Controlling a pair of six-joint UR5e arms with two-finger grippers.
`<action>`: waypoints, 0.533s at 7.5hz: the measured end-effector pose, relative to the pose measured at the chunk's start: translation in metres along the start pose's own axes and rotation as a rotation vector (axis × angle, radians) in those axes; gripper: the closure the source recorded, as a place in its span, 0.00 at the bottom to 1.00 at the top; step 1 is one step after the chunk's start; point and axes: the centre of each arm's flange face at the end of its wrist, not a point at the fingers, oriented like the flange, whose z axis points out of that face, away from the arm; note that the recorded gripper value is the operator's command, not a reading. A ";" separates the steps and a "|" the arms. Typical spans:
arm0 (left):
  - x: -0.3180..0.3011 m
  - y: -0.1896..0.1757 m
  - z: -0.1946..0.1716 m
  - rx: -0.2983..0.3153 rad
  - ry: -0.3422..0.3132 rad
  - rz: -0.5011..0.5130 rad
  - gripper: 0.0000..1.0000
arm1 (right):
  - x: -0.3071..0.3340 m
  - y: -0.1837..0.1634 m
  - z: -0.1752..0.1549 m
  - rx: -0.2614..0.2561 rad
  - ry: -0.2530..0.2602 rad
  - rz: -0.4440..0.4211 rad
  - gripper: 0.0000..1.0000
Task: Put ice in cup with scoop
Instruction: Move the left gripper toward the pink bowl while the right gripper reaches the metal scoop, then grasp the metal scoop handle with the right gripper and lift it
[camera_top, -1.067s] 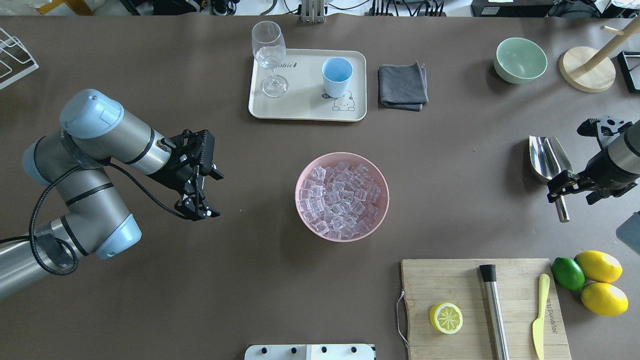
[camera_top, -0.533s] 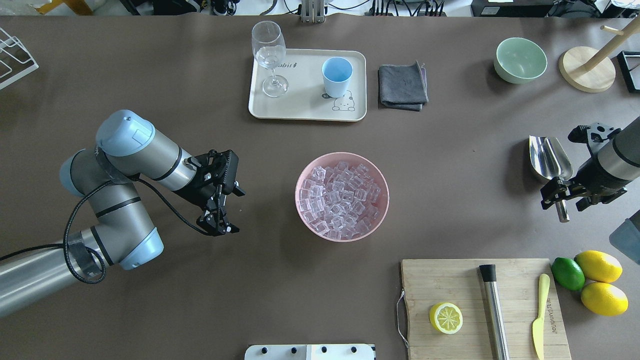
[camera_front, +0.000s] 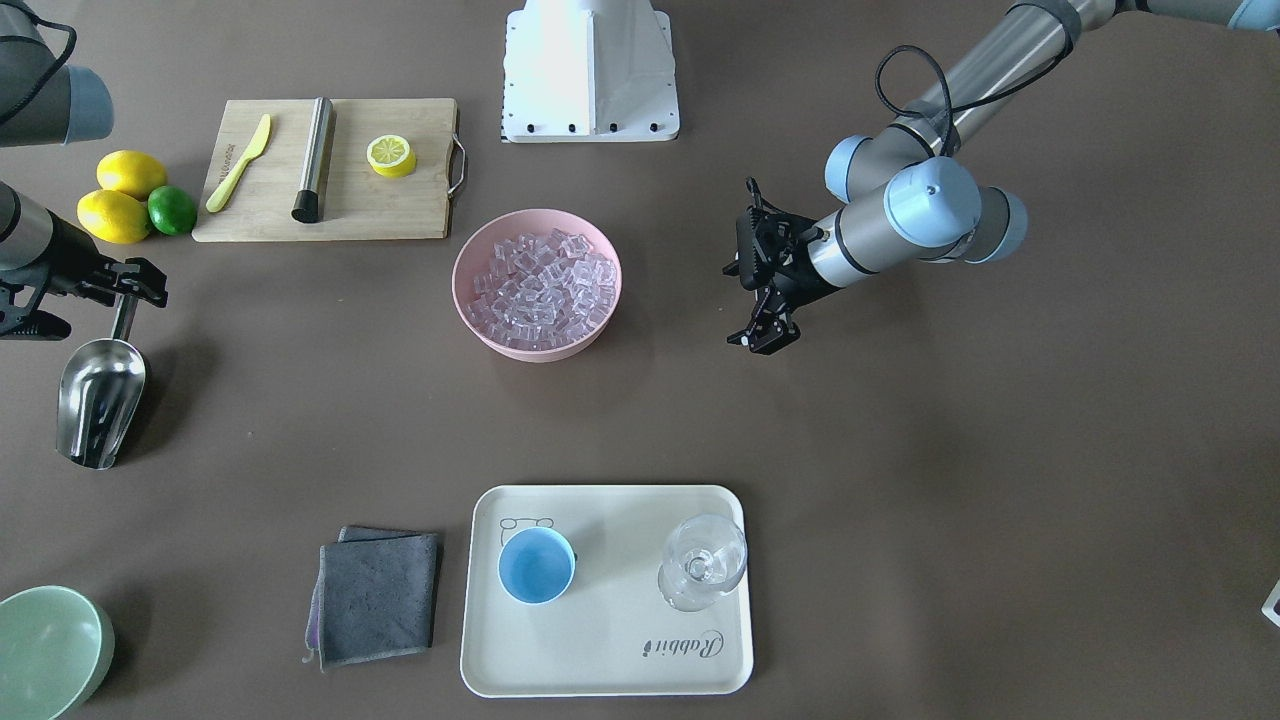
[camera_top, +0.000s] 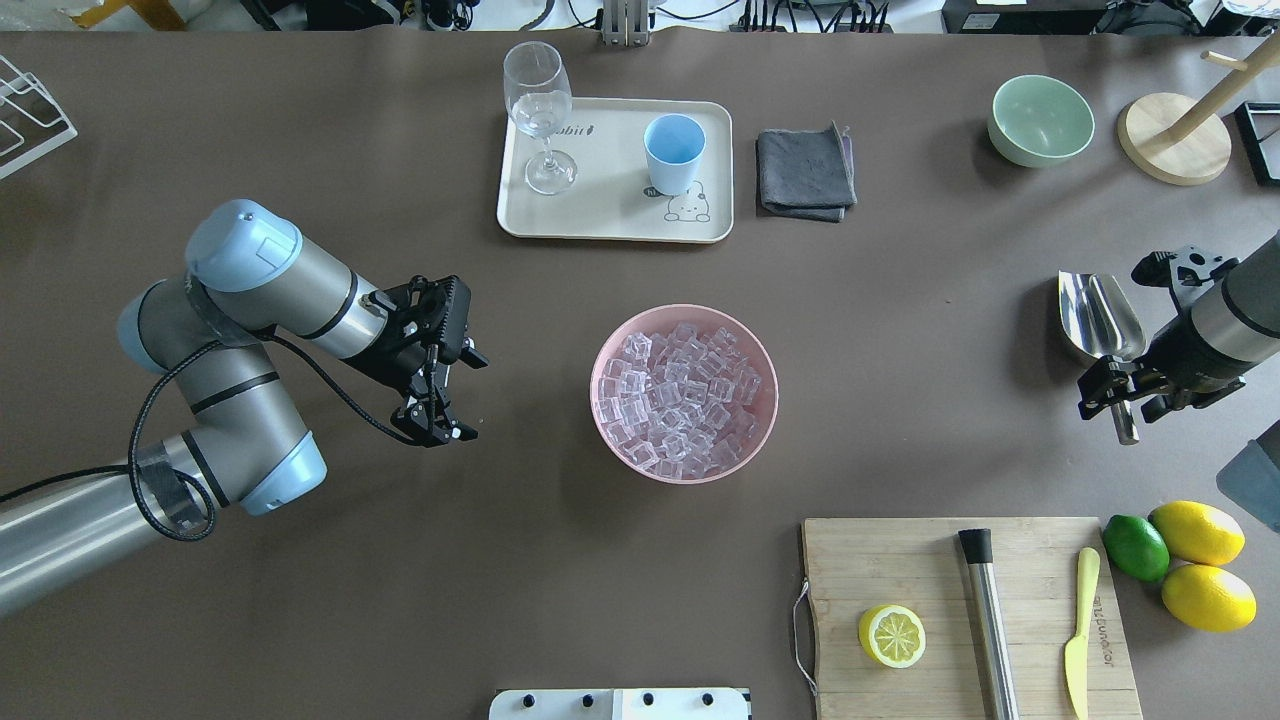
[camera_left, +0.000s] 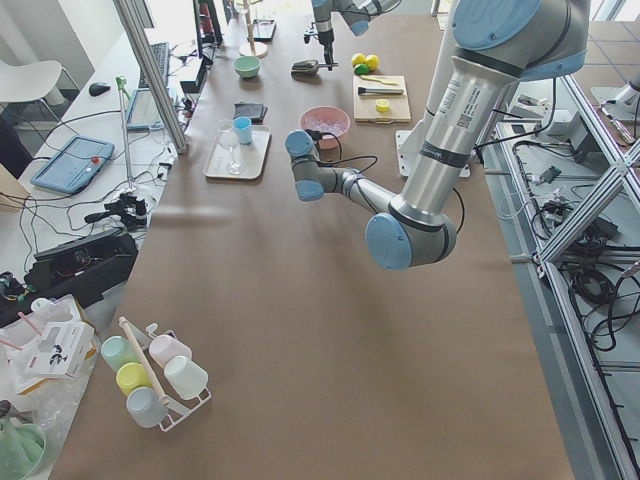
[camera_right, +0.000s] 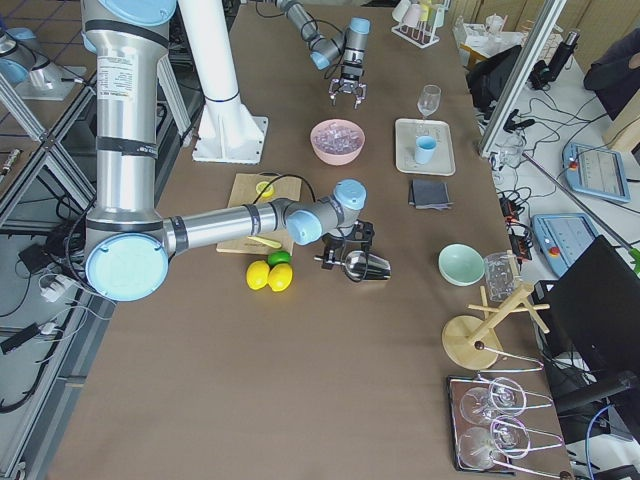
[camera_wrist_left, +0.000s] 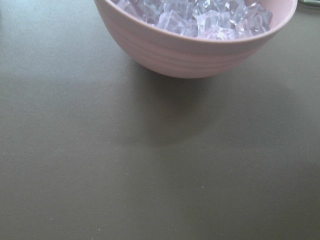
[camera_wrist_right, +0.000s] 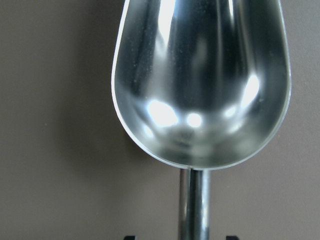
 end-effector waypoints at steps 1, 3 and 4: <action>0.002 -0.006 -0.014 0.019 -0.013 0.015 0.01 | 0.000 0.000 0.000 -0.001 0.000 -0.003 0.48; 0.015 0.006 -0.026 0.023 -0.015 0.018 0.01 | 0.004 0.002 0.002 -0.004 0.003 -0.002 0.48; 0.024 0.018 -0.028 0.016 -0.009 0.013 0.01 | 0.005 0.003 0.003 -0.006 0.005 -0.002 0.48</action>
